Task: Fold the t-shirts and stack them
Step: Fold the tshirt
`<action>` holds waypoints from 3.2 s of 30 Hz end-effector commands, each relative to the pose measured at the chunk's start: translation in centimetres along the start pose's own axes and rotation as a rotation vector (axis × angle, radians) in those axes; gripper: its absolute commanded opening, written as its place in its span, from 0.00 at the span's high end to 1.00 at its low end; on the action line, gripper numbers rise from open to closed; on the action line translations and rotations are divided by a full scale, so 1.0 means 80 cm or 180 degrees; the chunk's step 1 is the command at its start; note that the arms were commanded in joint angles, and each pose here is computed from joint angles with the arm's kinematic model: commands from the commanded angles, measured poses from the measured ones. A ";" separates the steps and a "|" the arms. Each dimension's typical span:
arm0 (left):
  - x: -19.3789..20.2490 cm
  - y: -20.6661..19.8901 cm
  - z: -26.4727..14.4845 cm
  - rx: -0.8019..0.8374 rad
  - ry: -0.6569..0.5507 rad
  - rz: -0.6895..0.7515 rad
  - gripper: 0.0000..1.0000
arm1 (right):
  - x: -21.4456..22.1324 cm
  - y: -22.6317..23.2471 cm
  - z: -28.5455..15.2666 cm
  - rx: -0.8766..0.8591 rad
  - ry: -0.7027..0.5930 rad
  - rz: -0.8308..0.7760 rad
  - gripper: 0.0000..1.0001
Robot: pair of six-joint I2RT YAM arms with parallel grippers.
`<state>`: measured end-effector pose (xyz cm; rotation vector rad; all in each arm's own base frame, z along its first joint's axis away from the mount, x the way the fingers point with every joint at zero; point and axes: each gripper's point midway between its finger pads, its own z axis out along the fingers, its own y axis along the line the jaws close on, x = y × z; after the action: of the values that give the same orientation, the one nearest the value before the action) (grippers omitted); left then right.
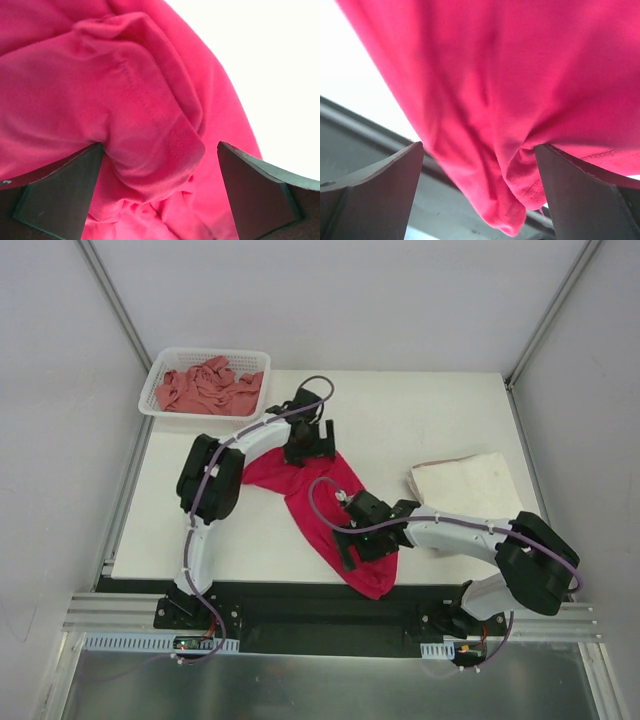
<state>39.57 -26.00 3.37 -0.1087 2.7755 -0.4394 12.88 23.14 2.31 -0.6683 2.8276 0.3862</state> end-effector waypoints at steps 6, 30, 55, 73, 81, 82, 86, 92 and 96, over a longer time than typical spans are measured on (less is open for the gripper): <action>-0.039 -0.098 0.084 0.0752 0.0314 0.0495 0.01 | 0.000 0.058 0.001 -0.0400 0.0196 -0.0173 0.03; -0.222 -0.085 0.085 0.1141 -0.0830 -0.0167 0.01 | -0.071 0.084 -0.067 -0.0514 -0.0759 0.0047 0.03; -0.095 -0.099 -0.240 0.1181 -0.1202 0.0592 0.01 | -0.084 0.091 -0.067 -0.0547 -0.0781 0.0202 0.03; 0.125 0.092 -0.196 0.0256 -0.0812 -0.0468 0.01 | -0.068 0.105 0.010 -0.0579 -0.0126 0.0536 0.98; 0.174 0.078 -0.203 0.0684 -0.0527 -0.0463 0.01 | -0.064 0.129 -0.028 -0.1201 -0.0242 0.0681 0.99; 0.184 0.078 -0.199 0.0704 -0.0452 -0.0443 0.01 | -0.063 0.130 -0.029 -0.1255 -0.0227 0.0762 0.99; 0.217 0.069 -0.190 0.0803 -0.0170 -0.0439 0.01 | -0.060 0.119 -0.026 -0.1346 -0.0199 0.0975 0.99; 0.260 0.039 -0.173 0.0760 0.0197 -0.0221 0.01 | -0.036 0.078 0.008 -0.1029 -0.0012 0.1269 0.97; 0.278 0.027 -0.164 0.0668 0.0339 -0.0114 0.01 | -0.027 0.058 0.021 -0.0768 0.0000 0.1295 0.86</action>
<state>14.53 -21.30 7.22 -0.0920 2.8008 -0.7506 12.58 29.14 3.00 -0.1588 2.9226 0.8636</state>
